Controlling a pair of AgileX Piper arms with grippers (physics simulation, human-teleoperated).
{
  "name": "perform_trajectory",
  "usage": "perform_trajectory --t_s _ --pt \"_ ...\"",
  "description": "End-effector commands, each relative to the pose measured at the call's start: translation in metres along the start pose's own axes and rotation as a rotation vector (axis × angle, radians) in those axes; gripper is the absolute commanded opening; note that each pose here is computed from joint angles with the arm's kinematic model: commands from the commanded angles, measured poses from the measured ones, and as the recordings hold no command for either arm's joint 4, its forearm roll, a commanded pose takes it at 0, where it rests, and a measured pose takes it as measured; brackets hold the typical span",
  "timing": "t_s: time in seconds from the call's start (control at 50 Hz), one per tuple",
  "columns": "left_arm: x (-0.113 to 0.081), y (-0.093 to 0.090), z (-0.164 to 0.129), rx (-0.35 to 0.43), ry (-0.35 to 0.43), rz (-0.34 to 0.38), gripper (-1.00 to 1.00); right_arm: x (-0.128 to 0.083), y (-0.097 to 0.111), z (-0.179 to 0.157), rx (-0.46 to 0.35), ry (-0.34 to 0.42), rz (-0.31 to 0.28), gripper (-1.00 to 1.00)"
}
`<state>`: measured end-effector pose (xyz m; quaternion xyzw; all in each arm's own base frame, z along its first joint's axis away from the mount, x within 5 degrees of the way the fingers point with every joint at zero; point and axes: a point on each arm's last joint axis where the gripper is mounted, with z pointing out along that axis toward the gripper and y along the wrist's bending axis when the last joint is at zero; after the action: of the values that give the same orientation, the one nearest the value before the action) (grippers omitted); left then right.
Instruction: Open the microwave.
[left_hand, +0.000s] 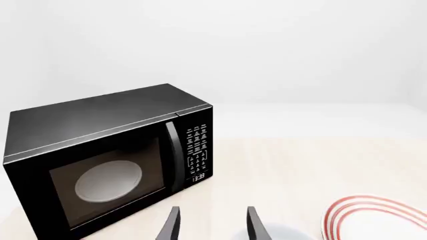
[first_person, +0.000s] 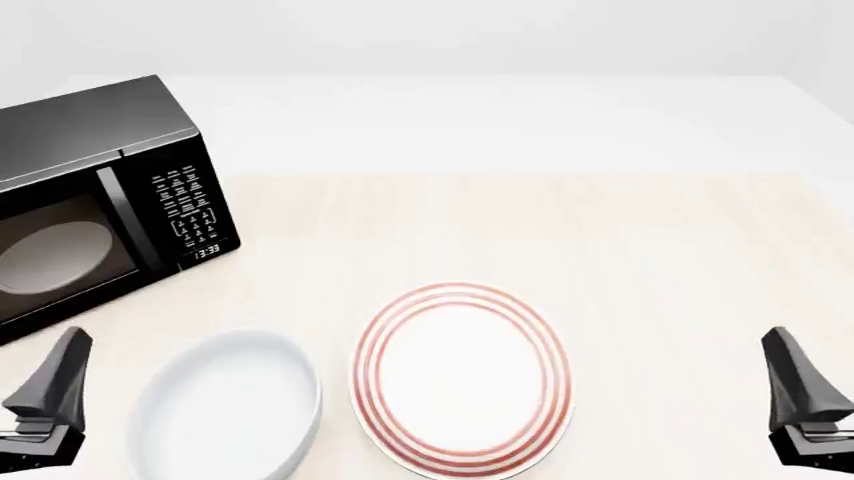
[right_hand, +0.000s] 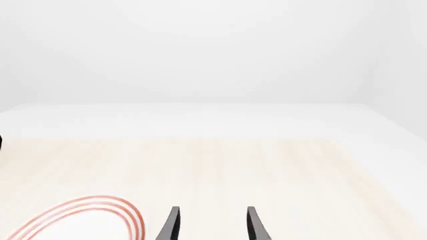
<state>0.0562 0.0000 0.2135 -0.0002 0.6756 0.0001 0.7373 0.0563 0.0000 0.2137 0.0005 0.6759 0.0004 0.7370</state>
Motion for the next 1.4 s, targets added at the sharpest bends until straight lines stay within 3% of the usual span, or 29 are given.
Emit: perform_trajectory --t_s 0.02,0.24,0.3,0.42,0.84,1.18,1.38,1.4 --pt "-0.001 0.000 0.000 -0.003 -0.002 -0.001 1.00 -0.001 0.000 0.000 0.000 0.001 0.002 1.00" --pt "0.001 0.001 0.005 -0.020 0.028 0.021 1.00 -0.001 0.000 0.000 0.001 0.001 0.002 1.00" --pt "0.002 0.002 0.009 -0.036 0.049 -0.016 1.00 -0.001 0.000 0.000 0.001 0.001 0.002 1.00" --pt "0.000 0.003 0.019 -0.036 0.074 -0.015 1.00 0.000 0.000 0.000 0.001 0.001 0.002 1.00" --pt "-0.066 0.006 0.040 -0.067 0.076 0.001 1.00 -0.001 0.000 0.000 0.001 0.001 0.002 1.00" --pt "-0.068 0.015 0.069 -0.127 0.136 -0.020 1.00 -0.001 0.000 0.000 0.001 0.001 0.002 1.00" --pt "-0.068 0.019 0.078 -0.145 0.156 -0.005 1.00 -0.001 0.000 0.000 0.001 0.001 0.002 1.00" --pt "-0.064 0.019 0.083 -0.137 0.184 0.020 1.00 -0.001 0.000 0.000 0.001 0.001 0.002 1.00"
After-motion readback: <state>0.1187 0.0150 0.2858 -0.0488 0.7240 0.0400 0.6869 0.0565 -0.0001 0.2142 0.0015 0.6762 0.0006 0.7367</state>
